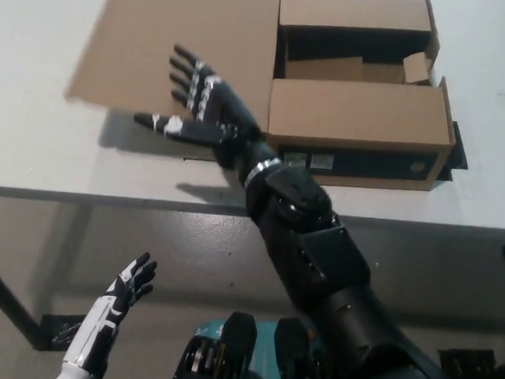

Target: A small storage box is placed at the center of the table and the robot uses its right hand to slide under its lid and push it upwards to open it

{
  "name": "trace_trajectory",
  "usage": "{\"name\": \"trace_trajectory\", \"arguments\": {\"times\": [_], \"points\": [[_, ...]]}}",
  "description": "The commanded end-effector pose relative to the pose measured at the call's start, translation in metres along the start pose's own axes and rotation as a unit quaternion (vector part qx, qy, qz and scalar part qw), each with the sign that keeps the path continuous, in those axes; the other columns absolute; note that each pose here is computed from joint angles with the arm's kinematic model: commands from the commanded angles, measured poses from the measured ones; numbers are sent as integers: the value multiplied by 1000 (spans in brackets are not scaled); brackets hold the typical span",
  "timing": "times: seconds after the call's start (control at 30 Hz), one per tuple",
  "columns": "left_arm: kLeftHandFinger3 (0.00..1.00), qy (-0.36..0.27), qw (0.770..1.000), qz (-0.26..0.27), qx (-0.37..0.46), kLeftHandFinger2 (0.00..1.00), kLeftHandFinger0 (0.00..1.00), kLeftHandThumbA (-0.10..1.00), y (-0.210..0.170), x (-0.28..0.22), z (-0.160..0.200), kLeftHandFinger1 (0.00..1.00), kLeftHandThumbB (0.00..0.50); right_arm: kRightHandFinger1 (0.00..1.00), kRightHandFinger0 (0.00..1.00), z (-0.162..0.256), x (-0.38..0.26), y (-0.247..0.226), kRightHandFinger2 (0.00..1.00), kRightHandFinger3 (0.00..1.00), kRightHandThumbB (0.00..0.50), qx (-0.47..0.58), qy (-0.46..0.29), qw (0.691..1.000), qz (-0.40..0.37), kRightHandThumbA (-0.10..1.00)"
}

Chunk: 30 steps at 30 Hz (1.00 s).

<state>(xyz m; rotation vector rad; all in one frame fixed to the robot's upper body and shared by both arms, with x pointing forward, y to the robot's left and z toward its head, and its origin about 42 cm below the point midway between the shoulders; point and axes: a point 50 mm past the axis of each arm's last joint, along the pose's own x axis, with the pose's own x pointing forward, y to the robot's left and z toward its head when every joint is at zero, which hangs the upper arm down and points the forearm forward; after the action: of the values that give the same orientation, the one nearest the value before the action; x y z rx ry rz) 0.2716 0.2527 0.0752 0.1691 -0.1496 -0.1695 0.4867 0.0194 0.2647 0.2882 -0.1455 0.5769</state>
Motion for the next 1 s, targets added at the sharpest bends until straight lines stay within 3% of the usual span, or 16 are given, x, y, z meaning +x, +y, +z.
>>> {"name": "trace_trajectory", "arguments": {"times": [0.0,0.17,0.2,0.37,0.43,0.57,0.63,0.8,0.9,0.97], "points": [[1000,-32,999,-7,14,1000,1000,1000,2,8,8,1000,264,1000,1000,104,12,37,1000,1000,385,2,-123,989,80,1000],[1000,-29,999,-10,19,1000,1000,1000,1,9,9,1000,290,1000,1000,193,-11,45,1000,1000,405,56,-225,965,123,1000],[1000,-29,999,-12,15,1000,1000,1000,1,9,10,1000,299,1000,1000,227,-29,41,1000,1000,403,54,-276,951,128,1000],[1000,-27,999,-9,17,1000,1000,1000,3,6,9,1000,269,1000,1000,273,-99,16,1000,1000,391,-20,-381,919,98,1000],[1000,-27,999,-8,17,1000,1000,1000,3,6,10,1000,278,1000,1000,282,-141,2,1000,1000,377,-68,-431,897,73,1000],[1000,-28,999,-5,21,1000,1000,1000,8,5,10,1000,302,1000,1000,282,-214,-22,1000,1000,358,-186,-484,855,28,1000],[1000,-29,999,-4,24,1000,1000,1000,11,9,11,1000,287,1000,1000,275,-254,-35,1000,1000,393,-214,-485,848,14,1000],[1000,-23,1000,1,14,1000,1000,1000,15,10,10,1000,301,1000,1000,233,-320,-47,1000,1000,384,-252,-446,859,-1,1000],[1000,-21,1000,-5,14,1000,1000,1000,14,11,10,1000,300,1000,1000,202,-357,-56,1000,1000,339,-264,-410,873,-33,1000],[1000,-21,1000,-7,18,1000,1000,1000,13,13,10,1000,304,1000,1000,177,-378,-66,1000,1000,366,-256,-372,890,-67,1000]]}}
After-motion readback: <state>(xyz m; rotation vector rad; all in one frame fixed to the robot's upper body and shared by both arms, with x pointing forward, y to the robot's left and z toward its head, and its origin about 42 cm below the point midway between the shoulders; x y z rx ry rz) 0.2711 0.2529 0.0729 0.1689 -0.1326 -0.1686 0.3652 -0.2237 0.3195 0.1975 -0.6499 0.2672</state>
